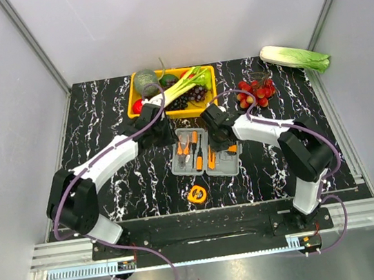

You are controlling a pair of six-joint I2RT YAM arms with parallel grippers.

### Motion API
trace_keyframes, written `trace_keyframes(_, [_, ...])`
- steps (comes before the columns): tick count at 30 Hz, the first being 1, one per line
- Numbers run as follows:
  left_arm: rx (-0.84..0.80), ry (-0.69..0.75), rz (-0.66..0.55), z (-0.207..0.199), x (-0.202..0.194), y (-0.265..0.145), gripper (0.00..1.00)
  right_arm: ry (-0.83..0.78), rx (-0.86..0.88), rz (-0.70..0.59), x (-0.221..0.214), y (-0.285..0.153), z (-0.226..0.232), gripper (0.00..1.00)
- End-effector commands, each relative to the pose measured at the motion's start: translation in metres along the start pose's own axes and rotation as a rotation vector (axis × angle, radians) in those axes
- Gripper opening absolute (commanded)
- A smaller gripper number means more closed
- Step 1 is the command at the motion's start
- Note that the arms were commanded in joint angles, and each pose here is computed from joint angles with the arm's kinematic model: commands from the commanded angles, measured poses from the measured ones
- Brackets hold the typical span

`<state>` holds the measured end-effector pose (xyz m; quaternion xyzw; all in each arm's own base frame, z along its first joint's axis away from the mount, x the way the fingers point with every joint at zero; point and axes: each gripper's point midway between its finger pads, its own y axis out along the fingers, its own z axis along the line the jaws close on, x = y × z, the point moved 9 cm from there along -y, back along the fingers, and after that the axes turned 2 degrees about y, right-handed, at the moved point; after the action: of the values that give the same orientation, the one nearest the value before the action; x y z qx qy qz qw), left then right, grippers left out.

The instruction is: Pack the tool kit

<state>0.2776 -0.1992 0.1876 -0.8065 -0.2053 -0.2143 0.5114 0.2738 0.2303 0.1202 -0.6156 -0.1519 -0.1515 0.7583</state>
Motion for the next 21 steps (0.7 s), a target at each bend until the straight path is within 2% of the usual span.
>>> trace_keyframes(1, [-0.010, -0.033, -0.119, 0.001, 0.014, -0.015, 0.31, 0.005, 0.015, 0.005, 0.006, 0.000, 0.005, 0.27])
trace_keyframes(8, [-0.004, -0.053, -0.124, 0.010, 0.014, -0.015, 0.31, 0.032, -0.020, -0.027, 0.011, -0.006, 0.005, 0.25])
trace_keyframes(21, [0.000, -0.074, -0.126, 0.020, 0.019, -0.011, 0.30, 0.030, 0.044, -0.027, 0.020, -0.009, 0.017, 0.24])
